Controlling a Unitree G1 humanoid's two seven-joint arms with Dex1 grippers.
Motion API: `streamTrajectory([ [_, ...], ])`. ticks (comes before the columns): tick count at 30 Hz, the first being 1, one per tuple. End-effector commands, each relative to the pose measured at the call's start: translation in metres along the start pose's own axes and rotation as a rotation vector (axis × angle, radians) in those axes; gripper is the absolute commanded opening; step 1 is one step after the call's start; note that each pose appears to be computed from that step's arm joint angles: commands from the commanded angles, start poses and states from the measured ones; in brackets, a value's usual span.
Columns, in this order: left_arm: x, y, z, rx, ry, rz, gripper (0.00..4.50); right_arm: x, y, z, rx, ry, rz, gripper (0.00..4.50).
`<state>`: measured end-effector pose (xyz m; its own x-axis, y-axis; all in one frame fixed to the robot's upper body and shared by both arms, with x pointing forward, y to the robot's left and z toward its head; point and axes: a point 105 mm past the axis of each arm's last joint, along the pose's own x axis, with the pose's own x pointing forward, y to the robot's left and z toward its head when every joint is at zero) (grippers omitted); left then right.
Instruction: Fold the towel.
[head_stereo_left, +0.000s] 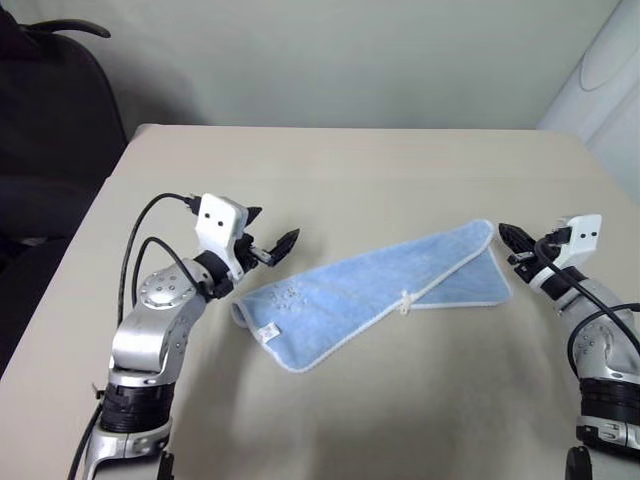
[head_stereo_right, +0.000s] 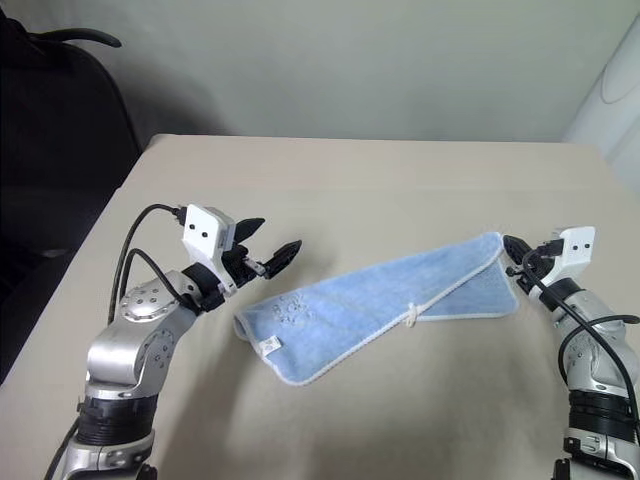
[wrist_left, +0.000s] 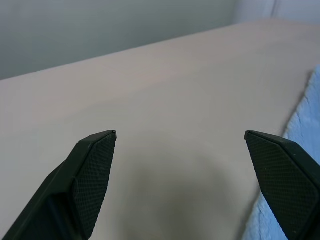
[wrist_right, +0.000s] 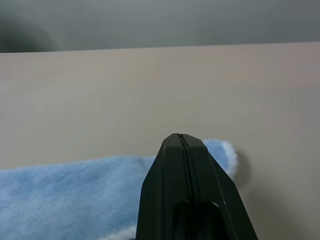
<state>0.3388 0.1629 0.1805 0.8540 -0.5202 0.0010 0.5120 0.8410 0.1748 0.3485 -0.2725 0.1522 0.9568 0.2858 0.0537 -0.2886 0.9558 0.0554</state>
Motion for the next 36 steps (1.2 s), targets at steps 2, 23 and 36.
streamTrajectory([
  [2,-0.009,-0.009,-0.002,0.048,0.03,-0.056,4.46,0.007,-0.006,0.003,-0.003,0.026,-0.023,0.0],
  [23,-0.053,-0.056,-0.03,0.113,0.176,-0.275,4.5,0.055,-0.052,0.007,0.318,0.144,-0.208,4.43],
  [36,-0.062,-0.061,-0.033,0.106,0.189,-0.276,4.5,0.057,-0.046,-0.009,0.471,0.208,-0.164,4.43],
])
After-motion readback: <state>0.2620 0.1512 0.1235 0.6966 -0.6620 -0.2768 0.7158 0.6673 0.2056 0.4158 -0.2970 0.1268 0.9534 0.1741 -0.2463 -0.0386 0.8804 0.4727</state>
